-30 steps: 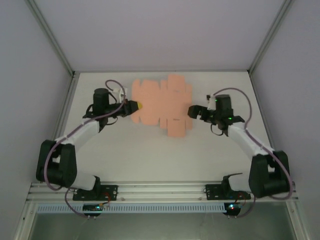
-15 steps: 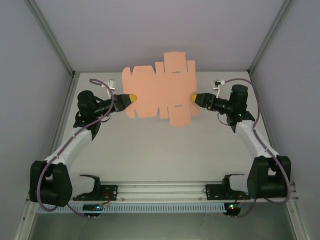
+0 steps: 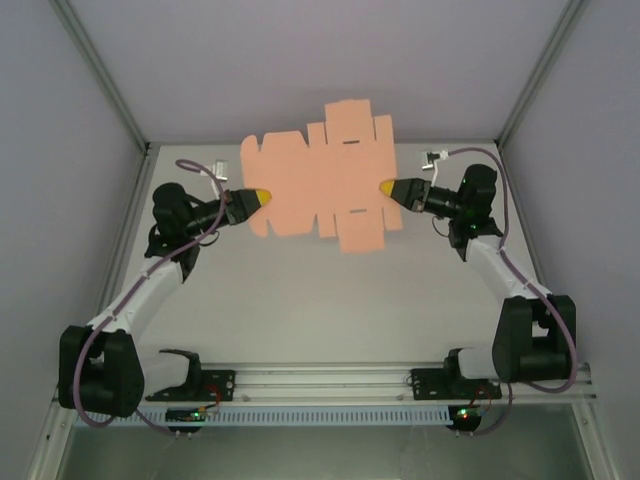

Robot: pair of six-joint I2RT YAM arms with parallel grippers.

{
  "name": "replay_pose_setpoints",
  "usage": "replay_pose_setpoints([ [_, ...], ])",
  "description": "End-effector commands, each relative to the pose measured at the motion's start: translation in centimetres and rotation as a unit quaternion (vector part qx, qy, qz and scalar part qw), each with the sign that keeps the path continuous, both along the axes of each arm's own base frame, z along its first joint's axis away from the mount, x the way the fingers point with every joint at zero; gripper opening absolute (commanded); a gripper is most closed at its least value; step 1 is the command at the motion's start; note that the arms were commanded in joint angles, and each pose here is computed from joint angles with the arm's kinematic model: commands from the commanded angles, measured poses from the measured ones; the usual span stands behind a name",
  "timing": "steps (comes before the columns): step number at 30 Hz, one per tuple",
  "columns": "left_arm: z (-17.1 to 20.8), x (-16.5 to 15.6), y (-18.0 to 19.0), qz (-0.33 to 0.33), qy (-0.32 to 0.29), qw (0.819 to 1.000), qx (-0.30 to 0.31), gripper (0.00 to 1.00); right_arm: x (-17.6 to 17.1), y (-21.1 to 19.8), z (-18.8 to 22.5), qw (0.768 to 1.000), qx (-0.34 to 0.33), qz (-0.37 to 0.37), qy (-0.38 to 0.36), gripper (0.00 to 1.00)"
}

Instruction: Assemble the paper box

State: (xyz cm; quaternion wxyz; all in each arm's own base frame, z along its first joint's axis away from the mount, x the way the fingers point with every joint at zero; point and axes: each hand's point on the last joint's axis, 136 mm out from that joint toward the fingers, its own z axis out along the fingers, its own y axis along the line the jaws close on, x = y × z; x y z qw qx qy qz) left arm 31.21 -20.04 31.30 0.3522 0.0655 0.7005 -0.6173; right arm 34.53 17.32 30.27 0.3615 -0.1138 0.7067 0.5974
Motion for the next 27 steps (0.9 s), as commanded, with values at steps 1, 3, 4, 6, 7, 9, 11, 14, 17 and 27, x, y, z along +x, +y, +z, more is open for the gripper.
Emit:
replay_pose_setpoints([
  [1, 0.0, 0.3, 0.5, 0.017, -0.016, 1.000, 0.009, 0.00, -0.7, 0.4, 0.0, 0.999, -0.049, -0.009, -0.021, 0.11],
  [3, -0.3, 0.4, 0.6, 0.022, -0.012, 1.000, 0.010, 0.00, -0.5, 0.1, -1.0, 0.995, -0.095, -0.038, -0.018, 0.11],
  [4, -0.4, 0.4, 0.6, 0.021, -0.010, 1.000, 0.011, 0.00, -0.2, -0.2, -1.5, 0.990, -0.125, -0.060, -0.016, 0.11],
  [6, -0.7, 0.3, 0.7, 0.021, -0.009, 1.000, 0.012, 0.00, 0.0, -0.7, -3.1, 0.976, -0.195, -0.097, -0.008, 0.10],
  [7, -0.8, 0.3, 0.7, 0.023, -0.009, 1.000, 0.013, 0.00, 0.3, -1.2, -4.0, 0.965, -0.235, -0.118, -0.002, 0.10],
  [9, -1.1, 0.3, 0.8, 0.028, -0.007, 0.999, 0.019, 0.00, 0.6, -2.1, -5.7, 0.938, -0.312, -0.151, 0.005, 0.09],
  [11, -1.4, 0.2, 0.9, 0.031, -0.006, 0.999, 0.023, 0.00, 0.8, -2.6, -6.8, 0.915, -0.365, -0.169, 0.003, 0.09],
  [14, -2.0, 0.0, 0.8, 0.030, -0.002, 0.999, 0.027, 0.00, 1.3, -2.9, -7.8, 0.876, -0.442, -0.193, -0.015, 0.07],
  [17, -3.3, 0.2, 0.9, 0.041, 0.011, 0.998, 0.042, 0.00, 1.9, -2.2, -8.0, 0.838, -0.504, -0.202, -0.054, 0.00],
  [27, -13.6, 0.9, 1.8, 0.109, 0.120, 0.970, 0.179, 0.70, 2.8, 2.2, -10.1, 0.739, -0.643, -0.129, -0.156, 0.00],
])
